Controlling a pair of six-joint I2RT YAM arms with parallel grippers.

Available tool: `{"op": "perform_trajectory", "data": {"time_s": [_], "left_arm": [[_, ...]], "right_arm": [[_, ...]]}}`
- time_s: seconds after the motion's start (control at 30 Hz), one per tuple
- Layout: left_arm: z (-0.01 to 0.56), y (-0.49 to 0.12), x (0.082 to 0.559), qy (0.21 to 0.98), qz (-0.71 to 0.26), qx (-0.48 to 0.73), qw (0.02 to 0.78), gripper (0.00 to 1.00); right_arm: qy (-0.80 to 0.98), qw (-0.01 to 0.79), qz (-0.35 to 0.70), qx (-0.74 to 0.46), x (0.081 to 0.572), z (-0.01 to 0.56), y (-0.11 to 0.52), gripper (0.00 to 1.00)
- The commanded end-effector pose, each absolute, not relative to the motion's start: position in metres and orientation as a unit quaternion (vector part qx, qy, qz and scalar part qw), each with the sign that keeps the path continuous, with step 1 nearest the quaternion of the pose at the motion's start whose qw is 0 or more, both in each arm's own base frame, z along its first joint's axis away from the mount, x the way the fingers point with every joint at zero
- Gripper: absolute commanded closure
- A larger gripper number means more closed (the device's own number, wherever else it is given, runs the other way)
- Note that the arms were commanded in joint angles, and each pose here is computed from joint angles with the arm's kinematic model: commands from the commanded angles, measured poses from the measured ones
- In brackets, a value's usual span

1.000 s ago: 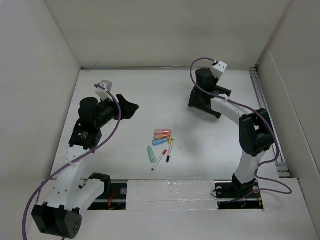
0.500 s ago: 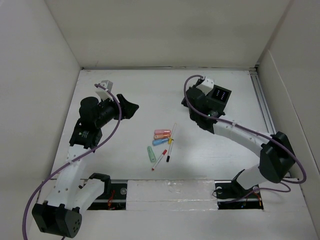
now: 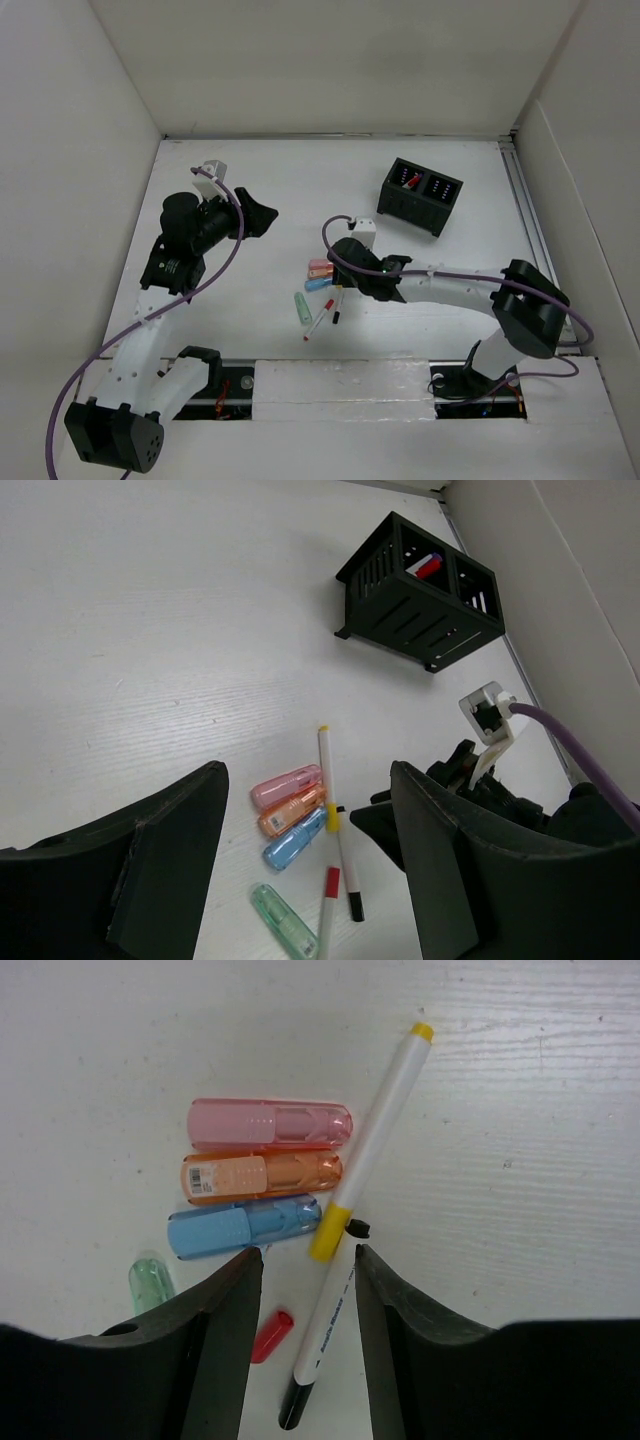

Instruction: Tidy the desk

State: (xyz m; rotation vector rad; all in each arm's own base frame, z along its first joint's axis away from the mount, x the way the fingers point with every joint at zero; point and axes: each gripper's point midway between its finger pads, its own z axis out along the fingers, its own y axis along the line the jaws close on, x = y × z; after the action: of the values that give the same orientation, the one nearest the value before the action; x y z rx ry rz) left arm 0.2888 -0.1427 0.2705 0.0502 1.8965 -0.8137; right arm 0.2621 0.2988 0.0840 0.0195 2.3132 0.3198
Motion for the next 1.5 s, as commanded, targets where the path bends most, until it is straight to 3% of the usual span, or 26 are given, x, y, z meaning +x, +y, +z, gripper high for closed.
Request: {"op": "perform_trajectory", "data": {"time_s": [0.0, 0.33, 0.77, 1.0, 1.2, 1.27, 1.4, 1.47], "left_arm": [[0.292, -0.144, 0.292, 0.768, -0.344, 0.034, 0.538, 0.38], [0.292, -0.144, 0.292, 0.768, -0.345, 0.035, 0.538, 0.38], [0.294, -0.146, 0.290, 0.766, -0.350, 0.039, 0.538, 0.38], [0.294, -0.146, 0.289, 0.765, -0.350, 0.039, 0.540, 0.38], [0.296, -0.145, 0.288, 0.763, -0.349, 0.040, 0.542, 0.38], [0.295, -0.144, 0.290, 0.764, -0.346, 0.037, 0.543, 0.38], [0.296, -0.144, 0.289, 0.763, -0.346, 0.038, 0.545, 0.38], [0.295, -0.144, 0.289, 0.764, -0.345, 0.037, 0.544, 0.38]], "right_arm": [[0.918, 0.374, 0.130, 0.022, 0.256, 0.076, 0.302, 0.52], [0.933, 0.348, 0.095, -0.006, 0.247, 0.053, 0.303, 0.62], [0.943, 0.329, 0.055, -0.003, 0.237, 0.023, 0.289, 0.65], [0.945, 0.326, 0.020, 0.007, 0.235, 0.013, 0.274, 0.76], [0.945, 0.325, 0.025, 0.011, 0.238, 0.011, 0.275, 0.63], [0.946, 0.323, 0.022, 0.008, 0.238, 0.009, 0.275, 0.68], [0.941, 0.336, 0.027, 0.028, 0.243, 0.013, 0.265, 0.99], [0.939, 0.341, 0.027, 0.038, 0.247, 0.016, 0.260, 1.00]]}}
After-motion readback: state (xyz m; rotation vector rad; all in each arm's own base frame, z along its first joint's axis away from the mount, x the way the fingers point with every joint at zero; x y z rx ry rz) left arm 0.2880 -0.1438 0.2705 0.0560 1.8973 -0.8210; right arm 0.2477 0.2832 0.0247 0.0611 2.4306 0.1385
